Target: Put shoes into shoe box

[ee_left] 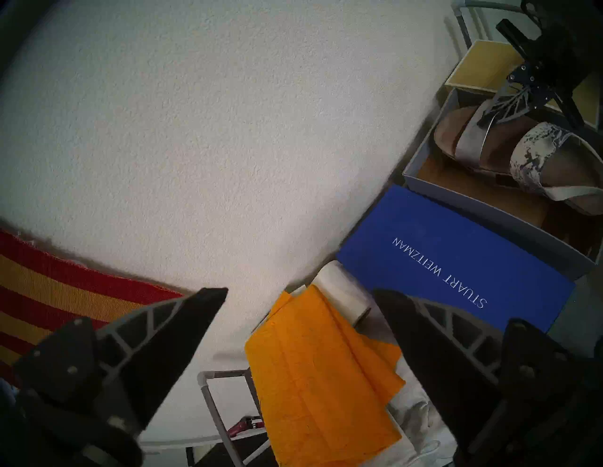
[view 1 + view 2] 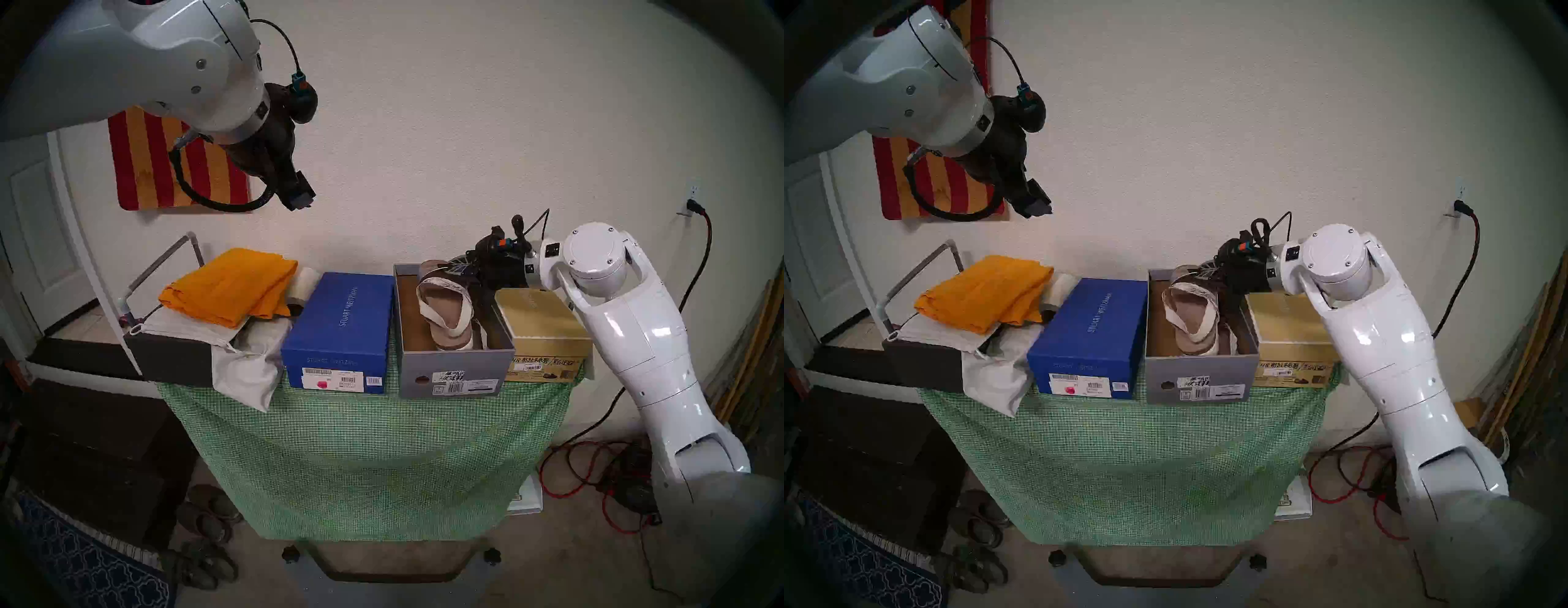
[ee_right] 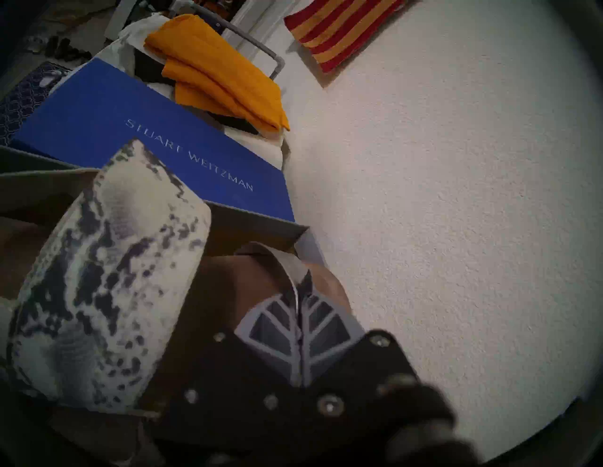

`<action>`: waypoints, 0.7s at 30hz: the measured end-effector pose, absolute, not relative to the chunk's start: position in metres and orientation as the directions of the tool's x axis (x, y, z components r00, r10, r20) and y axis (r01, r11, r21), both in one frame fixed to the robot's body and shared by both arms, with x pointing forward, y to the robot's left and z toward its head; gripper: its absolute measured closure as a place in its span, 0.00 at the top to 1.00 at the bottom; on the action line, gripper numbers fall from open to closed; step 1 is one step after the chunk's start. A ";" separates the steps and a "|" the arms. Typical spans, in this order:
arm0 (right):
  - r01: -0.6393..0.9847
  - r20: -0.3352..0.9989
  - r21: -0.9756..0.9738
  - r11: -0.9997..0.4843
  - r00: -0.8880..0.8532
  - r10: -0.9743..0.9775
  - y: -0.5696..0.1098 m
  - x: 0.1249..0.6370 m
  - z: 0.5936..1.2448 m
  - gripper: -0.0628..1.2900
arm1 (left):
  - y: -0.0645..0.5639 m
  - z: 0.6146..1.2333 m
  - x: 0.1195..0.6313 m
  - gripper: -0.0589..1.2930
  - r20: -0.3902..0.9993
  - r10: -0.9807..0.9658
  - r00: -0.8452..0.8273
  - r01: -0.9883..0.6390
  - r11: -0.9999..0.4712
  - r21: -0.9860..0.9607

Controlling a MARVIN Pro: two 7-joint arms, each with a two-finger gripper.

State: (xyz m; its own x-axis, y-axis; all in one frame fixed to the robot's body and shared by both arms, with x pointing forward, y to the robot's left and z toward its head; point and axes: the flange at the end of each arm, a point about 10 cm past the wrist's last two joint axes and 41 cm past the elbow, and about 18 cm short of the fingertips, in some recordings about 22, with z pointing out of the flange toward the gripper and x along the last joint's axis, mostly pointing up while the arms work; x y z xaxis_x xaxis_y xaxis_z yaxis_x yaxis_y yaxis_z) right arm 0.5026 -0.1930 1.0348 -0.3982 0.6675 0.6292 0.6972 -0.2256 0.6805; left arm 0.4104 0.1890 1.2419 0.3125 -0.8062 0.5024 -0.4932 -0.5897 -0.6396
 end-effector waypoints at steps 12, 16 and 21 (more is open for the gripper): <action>0.700 0.602 0.692 -0.177 -0.424 0.676 -0.176 0.514 1.012 0.03 | 0.189 1.242 0.410 0.98 0.502 -0.806 0.312 -0.493 -0.589 -0.640; 0.706 0.597 0.689 -0.165 -0.425 0.680 -0.172 0.517 1.003 0.03 | 0.189 1.242 0.411 0.98 0.502 -0.806 0.312 -0.493 -0.589 -0.640; 0.722 0.592 0.676 -0.146 -0.415 0.691 -0.168 0.521 0.989 0.03 | 0.189 1.242 0.411 0.98 0.502 -0.806 0.312 -0.493 -0.589 -0.640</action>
State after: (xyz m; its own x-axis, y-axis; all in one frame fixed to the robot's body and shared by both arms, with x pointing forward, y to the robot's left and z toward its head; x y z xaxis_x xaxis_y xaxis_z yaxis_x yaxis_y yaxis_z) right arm 0.5215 -0.1676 0.9895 -0.4147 0.6915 0.5915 0.7220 -0.1457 0.6764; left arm 0.4105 0.1890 1.2420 0.3120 -0.8064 0.5024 -0.4929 -0.5894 -0.6401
